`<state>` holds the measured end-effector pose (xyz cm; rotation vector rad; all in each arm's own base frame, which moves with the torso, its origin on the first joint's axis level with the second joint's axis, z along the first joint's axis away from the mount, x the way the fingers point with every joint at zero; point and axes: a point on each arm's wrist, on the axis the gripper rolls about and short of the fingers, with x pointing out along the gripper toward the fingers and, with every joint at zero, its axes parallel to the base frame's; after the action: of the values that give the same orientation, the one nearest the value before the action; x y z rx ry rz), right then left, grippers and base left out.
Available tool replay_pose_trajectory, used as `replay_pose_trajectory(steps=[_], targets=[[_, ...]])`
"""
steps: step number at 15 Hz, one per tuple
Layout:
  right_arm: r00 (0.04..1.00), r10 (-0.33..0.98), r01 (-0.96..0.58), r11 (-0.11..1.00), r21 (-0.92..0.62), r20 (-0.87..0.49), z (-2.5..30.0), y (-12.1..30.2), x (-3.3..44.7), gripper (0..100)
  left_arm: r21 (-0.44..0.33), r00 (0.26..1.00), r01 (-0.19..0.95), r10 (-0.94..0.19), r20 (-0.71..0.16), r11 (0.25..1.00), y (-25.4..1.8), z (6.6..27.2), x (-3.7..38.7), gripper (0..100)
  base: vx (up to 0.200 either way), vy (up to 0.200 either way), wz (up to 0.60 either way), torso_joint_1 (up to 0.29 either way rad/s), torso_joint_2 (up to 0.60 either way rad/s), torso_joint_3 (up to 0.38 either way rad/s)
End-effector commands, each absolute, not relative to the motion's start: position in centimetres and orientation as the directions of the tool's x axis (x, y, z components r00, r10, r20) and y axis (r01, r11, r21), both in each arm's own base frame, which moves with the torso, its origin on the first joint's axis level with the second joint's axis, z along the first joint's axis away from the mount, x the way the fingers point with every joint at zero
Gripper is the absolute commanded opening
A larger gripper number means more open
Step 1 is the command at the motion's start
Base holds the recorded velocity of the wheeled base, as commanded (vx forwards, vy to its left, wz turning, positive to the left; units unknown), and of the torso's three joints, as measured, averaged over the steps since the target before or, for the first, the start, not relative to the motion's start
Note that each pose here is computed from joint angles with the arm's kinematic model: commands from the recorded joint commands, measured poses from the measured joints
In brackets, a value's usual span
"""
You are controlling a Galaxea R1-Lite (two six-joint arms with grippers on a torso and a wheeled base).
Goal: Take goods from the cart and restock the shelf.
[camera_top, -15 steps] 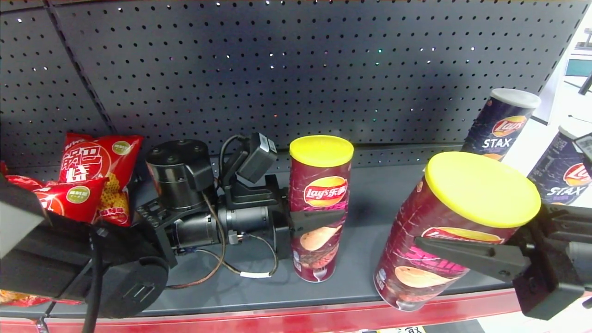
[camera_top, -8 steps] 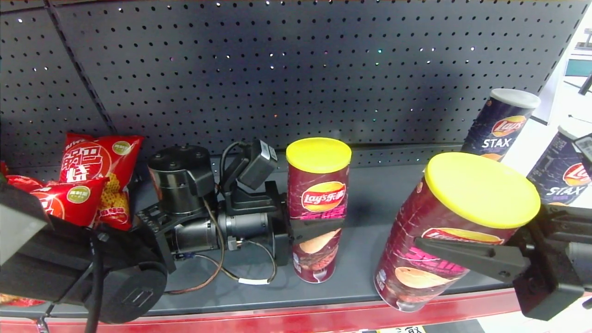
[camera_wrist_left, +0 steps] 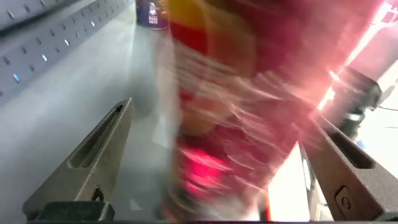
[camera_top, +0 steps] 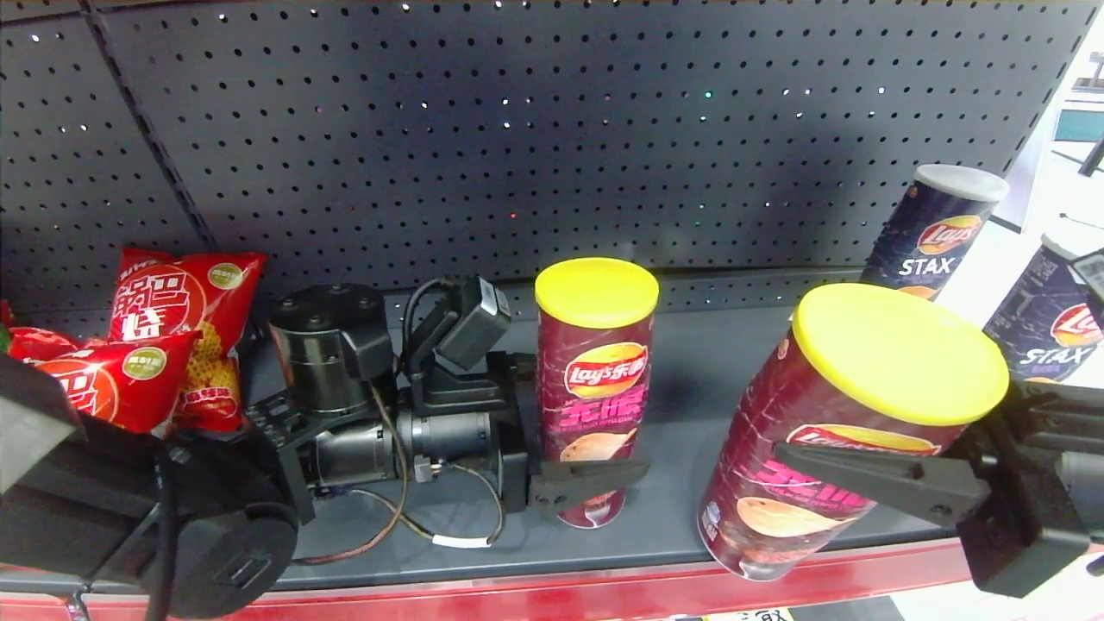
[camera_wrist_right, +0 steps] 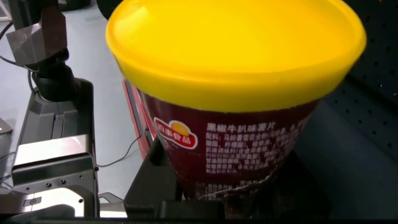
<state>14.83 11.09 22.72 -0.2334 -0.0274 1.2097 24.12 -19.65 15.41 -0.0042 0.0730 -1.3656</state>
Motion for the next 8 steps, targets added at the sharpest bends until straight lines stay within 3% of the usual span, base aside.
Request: replay_pose_trajectory(steps=[1,4,5,8], targets=[[0.357,0.928,-0.923,0.334,-0.194,-0.103,22.7,11.0,14.8,0,-0.054,0.208,0.976,-0.976,-0.058,0.211,-17.1,15.9,21.0,100,0.000,0.000,0.00,0.000,0.00,0.000],[0.356,0.928,-0.925,0.332,-0.186,-0.114,22.3,11.0,14.7,0,-0.021,0.228,0.973,-0.973,-0.021,0.228,-13.0,17.1,16.6,100,0.000,0.000,0.00,0.000,0.00,0.000],[0.356,0.928,-0.925,0.332,-0.187,-0.112,22.2,11.0,14.7,0,0.030,0.279,0.959,-0.960,0.036,0.280,-9.8,18.0,13.4,100,0.000,0.000,0.00,0.000,0.00,0.000],[0.367,0.924,-0.922,0.345,-0.175,-0.107,22.2,10.6,14.5,0,0.125,0.373,0.908,-0.907,0.194,0.400,-4.7,19.1,6.8,100,0.000,0.000,0.00,0.000,0.00,0.000]])
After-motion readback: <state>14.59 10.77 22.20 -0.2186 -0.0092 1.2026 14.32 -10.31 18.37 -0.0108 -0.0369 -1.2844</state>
